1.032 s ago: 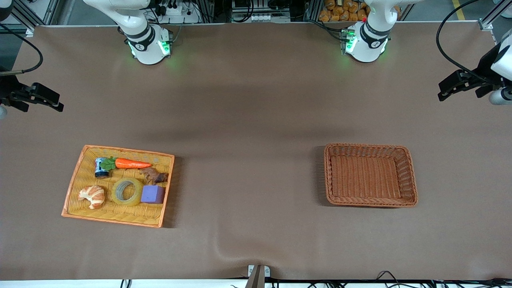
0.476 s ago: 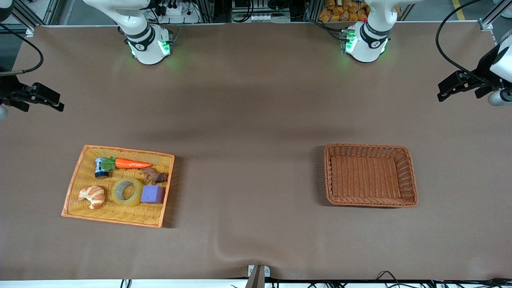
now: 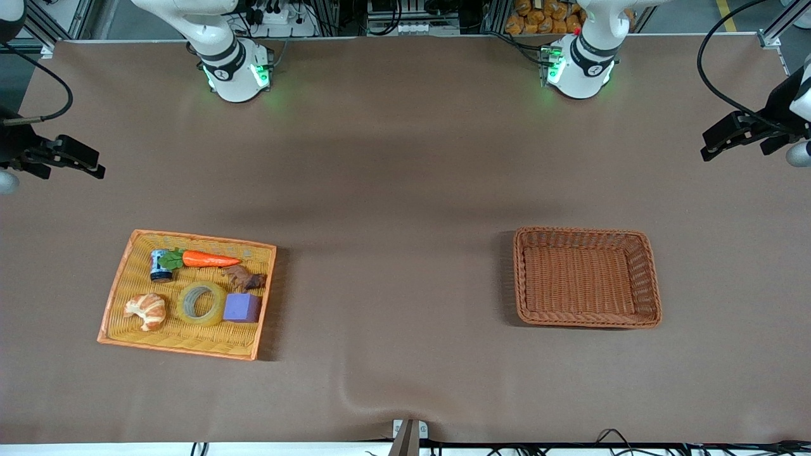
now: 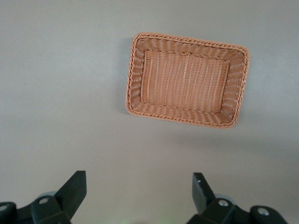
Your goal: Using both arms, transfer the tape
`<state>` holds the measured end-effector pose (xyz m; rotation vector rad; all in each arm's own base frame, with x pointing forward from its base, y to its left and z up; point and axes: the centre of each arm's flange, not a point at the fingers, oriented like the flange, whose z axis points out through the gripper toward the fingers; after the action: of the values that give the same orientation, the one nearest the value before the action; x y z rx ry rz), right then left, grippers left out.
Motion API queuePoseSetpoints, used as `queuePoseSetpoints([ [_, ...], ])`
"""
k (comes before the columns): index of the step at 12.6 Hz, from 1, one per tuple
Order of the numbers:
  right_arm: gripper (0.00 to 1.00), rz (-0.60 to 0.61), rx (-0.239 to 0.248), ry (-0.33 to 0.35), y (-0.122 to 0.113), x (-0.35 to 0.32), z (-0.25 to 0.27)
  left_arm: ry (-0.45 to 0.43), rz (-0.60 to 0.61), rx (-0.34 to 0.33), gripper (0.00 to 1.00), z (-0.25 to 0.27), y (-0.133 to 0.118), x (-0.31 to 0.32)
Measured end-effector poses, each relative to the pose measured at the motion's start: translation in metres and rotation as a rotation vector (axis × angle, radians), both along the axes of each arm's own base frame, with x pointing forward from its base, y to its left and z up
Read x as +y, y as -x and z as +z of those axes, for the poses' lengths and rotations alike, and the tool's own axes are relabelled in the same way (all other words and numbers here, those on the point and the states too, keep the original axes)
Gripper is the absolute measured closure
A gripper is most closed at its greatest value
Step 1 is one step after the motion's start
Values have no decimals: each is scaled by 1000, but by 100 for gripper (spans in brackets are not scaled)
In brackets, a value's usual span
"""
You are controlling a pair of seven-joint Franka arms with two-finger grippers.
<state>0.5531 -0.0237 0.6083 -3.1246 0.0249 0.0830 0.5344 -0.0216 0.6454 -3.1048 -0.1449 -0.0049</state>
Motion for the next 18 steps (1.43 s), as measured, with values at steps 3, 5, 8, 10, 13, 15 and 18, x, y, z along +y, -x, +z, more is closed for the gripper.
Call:
queuePoseSetpoints([
  [3, 0, -1, 26, -1, -5, -1, -14, 0, 10, 12, 0, 0, 1, 5],
  [5, 0, -5, 52, -2, -12, -4, -29, 1, 21, 17, 0, 0, 2, 12],
  [8, 0, -9, 85, -5, -31, -7, -67, 17, 16, 19, 0, 0, 2, 12],
  [10, 0, -9, 116, -8, -49, -8, -106, 22, 15, 19, 0, 0, 2, 11],
  [13, 0, -11, 126, -9, -79, -10, -175, 24, 14, 9, 0, 4, 1, 12],
  [15, 0, 2, 130, -12, -94, -12, -212, 24, 17, 6, 0, 5, 1, 13],
  [18, 0, 55, 103, -18, -117, -24, -265, 25, 20, 7, 0, 5, 0, 14],
])
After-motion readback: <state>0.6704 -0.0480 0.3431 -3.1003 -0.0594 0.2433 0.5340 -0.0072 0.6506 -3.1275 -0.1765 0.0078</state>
